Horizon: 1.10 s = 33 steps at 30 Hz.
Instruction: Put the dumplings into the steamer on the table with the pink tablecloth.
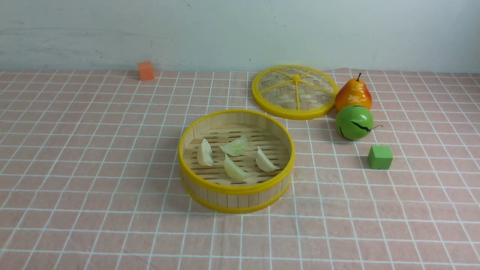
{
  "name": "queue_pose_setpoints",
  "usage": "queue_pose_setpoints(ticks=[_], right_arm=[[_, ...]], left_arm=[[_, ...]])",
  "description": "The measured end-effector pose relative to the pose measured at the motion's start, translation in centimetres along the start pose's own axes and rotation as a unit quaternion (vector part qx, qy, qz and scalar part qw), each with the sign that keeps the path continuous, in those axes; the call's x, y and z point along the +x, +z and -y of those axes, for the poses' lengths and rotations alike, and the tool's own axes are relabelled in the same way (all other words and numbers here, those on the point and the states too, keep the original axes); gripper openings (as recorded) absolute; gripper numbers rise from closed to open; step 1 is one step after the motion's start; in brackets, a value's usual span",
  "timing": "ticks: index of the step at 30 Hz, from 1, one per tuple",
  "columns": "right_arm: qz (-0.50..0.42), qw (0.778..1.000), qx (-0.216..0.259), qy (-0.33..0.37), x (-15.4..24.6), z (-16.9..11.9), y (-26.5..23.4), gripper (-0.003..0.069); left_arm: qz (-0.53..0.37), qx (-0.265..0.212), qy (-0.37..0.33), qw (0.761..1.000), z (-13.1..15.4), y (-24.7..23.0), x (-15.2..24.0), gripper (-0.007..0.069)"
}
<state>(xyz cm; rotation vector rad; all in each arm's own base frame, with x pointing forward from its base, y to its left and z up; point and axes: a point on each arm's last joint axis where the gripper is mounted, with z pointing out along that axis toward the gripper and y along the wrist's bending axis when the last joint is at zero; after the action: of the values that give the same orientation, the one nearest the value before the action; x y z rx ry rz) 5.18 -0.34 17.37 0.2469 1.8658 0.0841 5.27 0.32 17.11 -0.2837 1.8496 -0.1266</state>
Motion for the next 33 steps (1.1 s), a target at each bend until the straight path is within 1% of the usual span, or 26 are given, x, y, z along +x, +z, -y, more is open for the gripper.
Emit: queue_pose_setpoints(ticks=[33], right_arm=[[0.000, 1.000, 0.000, 0.001, 0.00, 0.00, 0.00, 0.0074]], left_arm=[[0.000, 0.003, -0.005, 1.000, 0.04, 0.00, -0.01, -0.0014]])
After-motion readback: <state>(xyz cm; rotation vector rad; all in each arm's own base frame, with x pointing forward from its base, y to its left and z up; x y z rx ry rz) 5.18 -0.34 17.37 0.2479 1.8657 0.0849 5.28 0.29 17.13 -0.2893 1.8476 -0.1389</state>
